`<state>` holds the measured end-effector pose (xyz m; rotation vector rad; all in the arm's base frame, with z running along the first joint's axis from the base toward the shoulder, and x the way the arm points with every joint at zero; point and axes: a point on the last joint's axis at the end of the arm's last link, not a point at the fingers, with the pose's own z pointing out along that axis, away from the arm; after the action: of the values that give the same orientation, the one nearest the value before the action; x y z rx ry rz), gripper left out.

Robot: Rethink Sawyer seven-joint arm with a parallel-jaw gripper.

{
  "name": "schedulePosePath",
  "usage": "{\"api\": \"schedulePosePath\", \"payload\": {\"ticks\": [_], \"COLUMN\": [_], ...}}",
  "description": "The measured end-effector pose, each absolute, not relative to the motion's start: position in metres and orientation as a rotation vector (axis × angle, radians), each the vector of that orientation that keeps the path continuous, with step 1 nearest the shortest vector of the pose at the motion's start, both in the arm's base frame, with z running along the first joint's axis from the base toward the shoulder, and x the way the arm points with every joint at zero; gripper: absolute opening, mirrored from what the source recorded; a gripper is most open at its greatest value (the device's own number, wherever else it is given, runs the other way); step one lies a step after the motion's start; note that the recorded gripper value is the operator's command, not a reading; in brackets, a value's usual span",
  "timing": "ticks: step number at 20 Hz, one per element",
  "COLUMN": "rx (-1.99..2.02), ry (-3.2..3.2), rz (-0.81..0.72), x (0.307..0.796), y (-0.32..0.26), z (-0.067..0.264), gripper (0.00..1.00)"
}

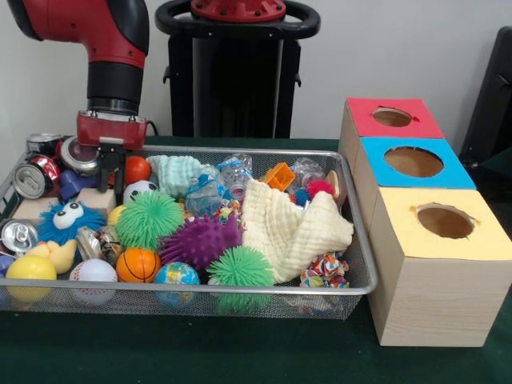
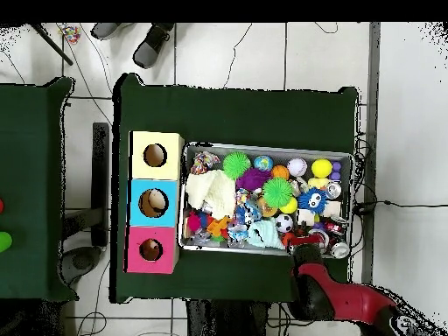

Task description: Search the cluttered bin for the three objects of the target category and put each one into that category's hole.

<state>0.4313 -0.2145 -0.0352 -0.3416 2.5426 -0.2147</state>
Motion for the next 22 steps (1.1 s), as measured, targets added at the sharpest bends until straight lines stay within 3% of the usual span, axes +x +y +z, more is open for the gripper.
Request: {"api": "schedulePosePath", "payload": {"ticks": [5,13,22], "rx": [-0.3,-0.133,-0.159], "ry": [2.673,3.009,3.1], "rz": [-0.183,-0.051,-0.013], "x": [0.43,0.418,0.452], "y": [-0.211,-0.201,-0.172], "z": [-0.024,0.021,0.062], "gripper": [0.0,0.0,0.0]}}
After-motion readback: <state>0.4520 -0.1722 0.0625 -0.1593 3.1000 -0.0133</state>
